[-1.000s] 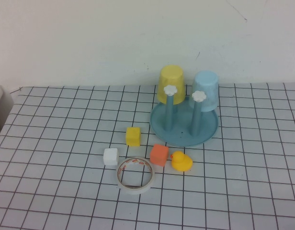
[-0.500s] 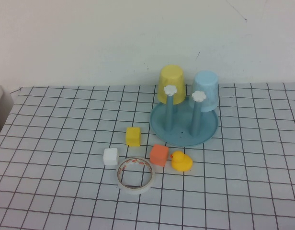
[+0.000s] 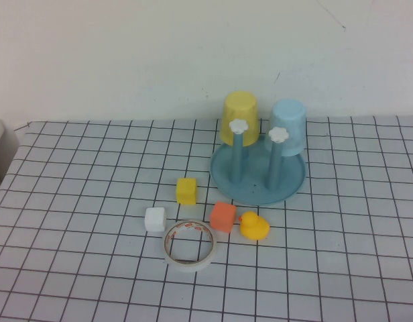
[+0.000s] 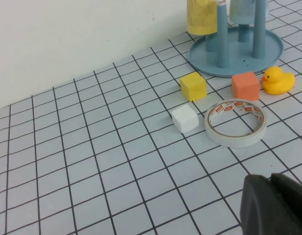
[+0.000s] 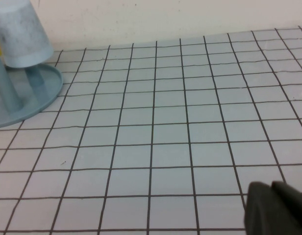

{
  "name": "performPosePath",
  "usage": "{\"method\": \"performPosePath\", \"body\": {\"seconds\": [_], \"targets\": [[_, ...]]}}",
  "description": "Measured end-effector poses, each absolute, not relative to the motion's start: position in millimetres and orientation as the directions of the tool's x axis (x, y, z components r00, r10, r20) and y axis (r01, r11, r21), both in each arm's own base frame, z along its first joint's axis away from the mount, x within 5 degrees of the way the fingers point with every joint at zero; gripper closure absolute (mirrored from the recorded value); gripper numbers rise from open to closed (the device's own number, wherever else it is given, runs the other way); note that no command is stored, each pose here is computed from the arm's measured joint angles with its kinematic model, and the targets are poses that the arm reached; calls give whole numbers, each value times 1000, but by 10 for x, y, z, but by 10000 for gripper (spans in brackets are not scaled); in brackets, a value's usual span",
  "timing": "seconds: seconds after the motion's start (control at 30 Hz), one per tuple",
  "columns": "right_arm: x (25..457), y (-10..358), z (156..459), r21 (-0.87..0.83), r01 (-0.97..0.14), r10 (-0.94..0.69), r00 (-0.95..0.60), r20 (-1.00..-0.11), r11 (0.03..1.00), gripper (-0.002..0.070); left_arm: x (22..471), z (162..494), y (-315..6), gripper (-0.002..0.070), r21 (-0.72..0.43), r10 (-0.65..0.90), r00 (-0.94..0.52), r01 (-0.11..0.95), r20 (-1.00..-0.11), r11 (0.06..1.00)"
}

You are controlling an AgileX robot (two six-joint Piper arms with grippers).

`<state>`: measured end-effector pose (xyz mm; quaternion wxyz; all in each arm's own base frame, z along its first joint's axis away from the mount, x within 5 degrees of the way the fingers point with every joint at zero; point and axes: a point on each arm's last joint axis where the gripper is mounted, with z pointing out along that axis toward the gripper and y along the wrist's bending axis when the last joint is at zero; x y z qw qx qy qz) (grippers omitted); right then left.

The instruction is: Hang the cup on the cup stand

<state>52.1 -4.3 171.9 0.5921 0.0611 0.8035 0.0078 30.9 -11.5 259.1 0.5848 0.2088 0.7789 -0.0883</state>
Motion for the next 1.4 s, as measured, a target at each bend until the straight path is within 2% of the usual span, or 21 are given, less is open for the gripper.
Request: {"method": "performPosePath", "body": {"seconds": [1.0,1.17,1.4], "targets": [[521,-43,1718,86,89,109,-292,-950,992,678,317,2579,-120,676,106,219,-225,428,-949,897],[521,-43,1718,86,89,109,-292,-950,992,678,433,2427,-118,676,153,218,-163,338,-962,929],[521,-43,1717,88,90,111,-293,-950,992,678,571,2145,-43,676,96,106,-106,91,-989,991]]}}
